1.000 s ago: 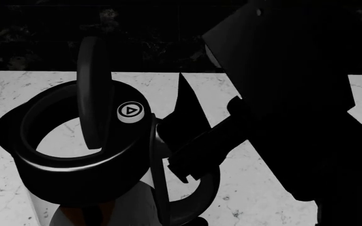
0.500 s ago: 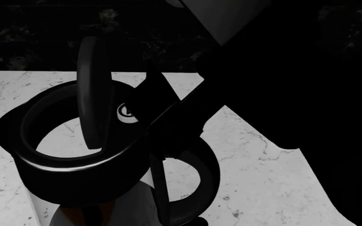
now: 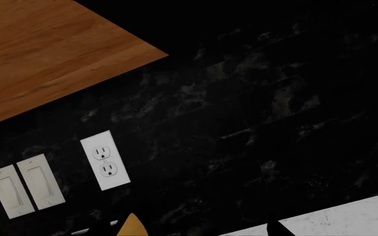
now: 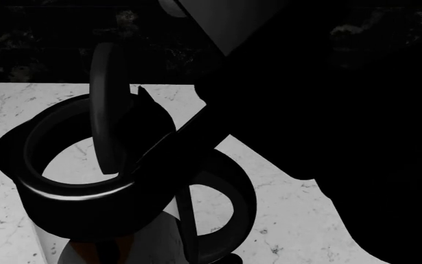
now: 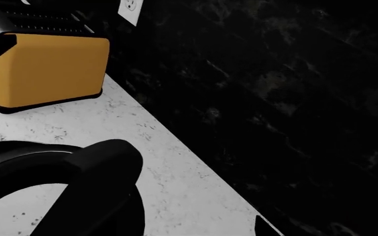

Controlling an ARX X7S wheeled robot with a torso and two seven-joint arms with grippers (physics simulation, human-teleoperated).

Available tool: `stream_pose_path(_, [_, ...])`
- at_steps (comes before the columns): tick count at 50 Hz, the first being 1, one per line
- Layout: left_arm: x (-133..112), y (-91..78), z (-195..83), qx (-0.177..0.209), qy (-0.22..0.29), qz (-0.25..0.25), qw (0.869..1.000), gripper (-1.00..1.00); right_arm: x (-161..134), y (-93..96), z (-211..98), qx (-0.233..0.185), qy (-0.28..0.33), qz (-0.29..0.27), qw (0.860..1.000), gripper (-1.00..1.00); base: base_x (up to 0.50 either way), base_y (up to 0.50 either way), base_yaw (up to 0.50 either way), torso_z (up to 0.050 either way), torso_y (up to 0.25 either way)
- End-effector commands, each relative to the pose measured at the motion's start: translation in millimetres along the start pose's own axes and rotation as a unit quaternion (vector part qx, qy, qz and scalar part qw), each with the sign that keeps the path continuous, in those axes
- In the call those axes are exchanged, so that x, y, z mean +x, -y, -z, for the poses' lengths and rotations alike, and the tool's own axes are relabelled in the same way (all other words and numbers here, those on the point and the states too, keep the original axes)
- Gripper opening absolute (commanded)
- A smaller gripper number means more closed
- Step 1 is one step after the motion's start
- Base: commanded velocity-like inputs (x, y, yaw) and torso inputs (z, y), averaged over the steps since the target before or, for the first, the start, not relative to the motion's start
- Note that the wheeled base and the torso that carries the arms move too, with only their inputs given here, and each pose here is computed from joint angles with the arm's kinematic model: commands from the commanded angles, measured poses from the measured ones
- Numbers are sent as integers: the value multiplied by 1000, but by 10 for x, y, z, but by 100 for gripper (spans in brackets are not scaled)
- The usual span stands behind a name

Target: Close the lid of the electric kettle.

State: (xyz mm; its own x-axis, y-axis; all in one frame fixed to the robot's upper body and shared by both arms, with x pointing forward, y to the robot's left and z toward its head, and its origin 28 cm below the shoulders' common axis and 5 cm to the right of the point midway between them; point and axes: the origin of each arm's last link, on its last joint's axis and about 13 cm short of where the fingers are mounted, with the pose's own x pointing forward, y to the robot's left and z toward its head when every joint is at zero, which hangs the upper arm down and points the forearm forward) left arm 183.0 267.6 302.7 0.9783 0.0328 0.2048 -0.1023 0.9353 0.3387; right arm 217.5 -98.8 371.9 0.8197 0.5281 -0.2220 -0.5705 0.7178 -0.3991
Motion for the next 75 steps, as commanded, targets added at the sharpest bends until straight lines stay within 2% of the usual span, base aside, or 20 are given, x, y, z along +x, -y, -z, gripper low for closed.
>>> stream_pose_path(1, [0,-3,3,1,1,-2,1000,100,100,-44,62,24,-5,-24,999,100,0,0,0,0,0])
stream_pose_path(17, [14,18,71,1,-9,0,1000,100,96,-87,-71,8,5,-40,999,100,0,0,0,0,0])
stream_pose_path(35, [1,-30,141,-2,-14,-3,1000,100,142,-175,-180,-4,8,-61,998,100,0,0,1,0,0])
stream_pose_path(66, [-61,-74,109,-9,-9,-16,1000,100,601,-341,185,47,-52,-129,989,100,1,1,2,0,0])
stream_pose_path(70, [-60,-78,115,-11,-10,-17,1000,100,556,-307,153,46,-43,-119,991,100,3,3,4,0,0])
stream_pose_path(75, [-62,-80,125,-14,-10,-17,1000,100,343,-255,87,49,-11,-88,995,100,0,1,1,0,0])
